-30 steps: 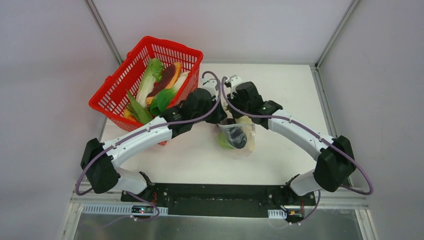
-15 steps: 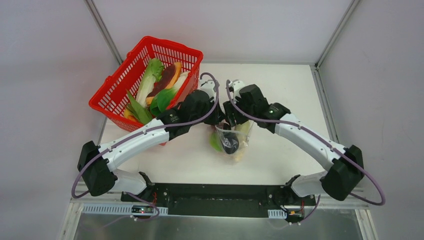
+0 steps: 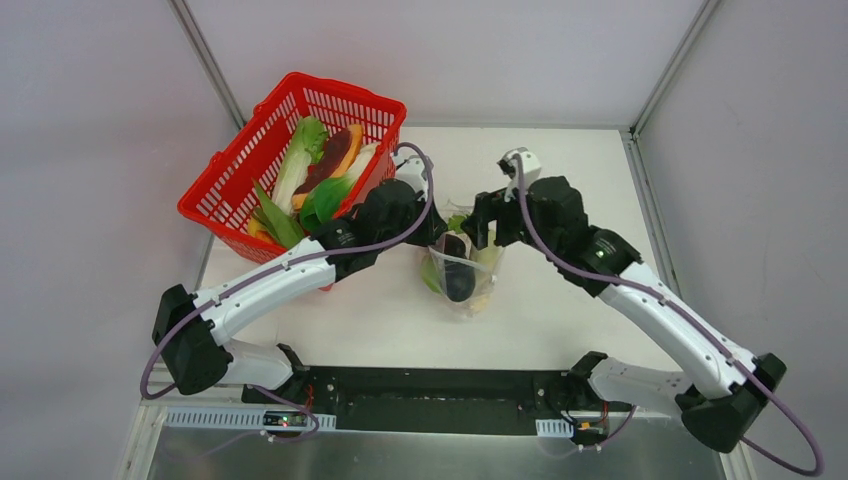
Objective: Place the food in the zip-top bag and seal the zipper
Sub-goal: Adjust the zipper food storage bag at the center of the board.
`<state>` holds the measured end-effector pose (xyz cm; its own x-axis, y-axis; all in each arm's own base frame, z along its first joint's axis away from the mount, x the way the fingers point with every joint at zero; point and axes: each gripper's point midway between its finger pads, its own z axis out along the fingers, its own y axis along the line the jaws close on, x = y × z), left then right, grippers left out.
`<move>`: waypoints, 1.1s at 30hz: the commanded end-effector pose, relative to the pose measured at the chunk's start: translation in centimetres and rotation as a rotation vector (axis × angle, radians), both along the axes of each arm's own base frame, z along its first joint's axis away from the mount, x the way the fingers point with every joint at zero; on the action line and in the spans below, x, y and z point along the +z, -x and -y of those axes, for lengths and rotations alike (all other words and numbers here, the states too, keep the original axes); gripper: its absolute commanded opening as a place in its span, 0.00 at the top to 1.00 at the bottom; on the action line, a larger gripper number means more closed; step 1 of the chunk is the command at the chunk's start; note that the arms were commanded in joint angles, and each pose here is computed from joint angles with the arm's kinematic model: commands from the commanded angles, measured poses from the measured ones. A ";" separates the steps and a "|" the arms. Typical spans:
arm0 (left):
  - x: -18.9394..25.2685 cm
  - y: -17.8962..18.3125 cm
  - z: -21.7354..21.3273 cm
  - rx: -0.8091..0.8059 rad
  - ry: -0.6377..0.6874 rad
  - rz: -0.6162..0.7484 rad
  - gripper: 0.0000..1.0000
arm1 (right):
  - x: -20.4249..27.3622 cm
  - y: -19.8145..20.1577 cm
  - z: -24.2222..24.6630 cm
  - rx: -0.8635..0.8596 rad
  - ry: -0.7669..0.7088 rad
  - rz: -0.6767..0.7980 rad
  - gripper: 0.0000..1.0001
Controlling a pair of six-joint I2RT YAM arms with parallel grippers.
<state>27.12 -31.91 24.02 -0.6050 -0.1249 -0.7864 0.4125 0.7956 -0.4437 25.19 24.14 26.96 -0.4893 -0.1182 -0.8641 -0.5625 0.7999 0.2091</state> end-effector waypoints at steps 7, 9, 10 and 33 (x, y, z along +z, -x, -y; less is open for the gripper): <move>3.1 -0.4 -0.4 0.016 0.066 0.100 1.00 | 1.8 -2.3 5.6 -0.364 -0.167 0.049 0.35; 3.2 -0.4 -0.4 0.013 0.066 0.103 1.00 | 0.4 -2.1 5.0 -0.322 -0.177 -0.028 0.36; 3.3 -0.4 -0.4 0.013 0.066 0.105 1.00 | -0.2 -2.0 4.6 -0.305 -0.179 -0.060 0.36; 6.3 -1.4 -3.7 0.080 -0.024 0.101 0.38 | 2.3 -1.9 1.9 -0.160 -0.312 -0.077 1.00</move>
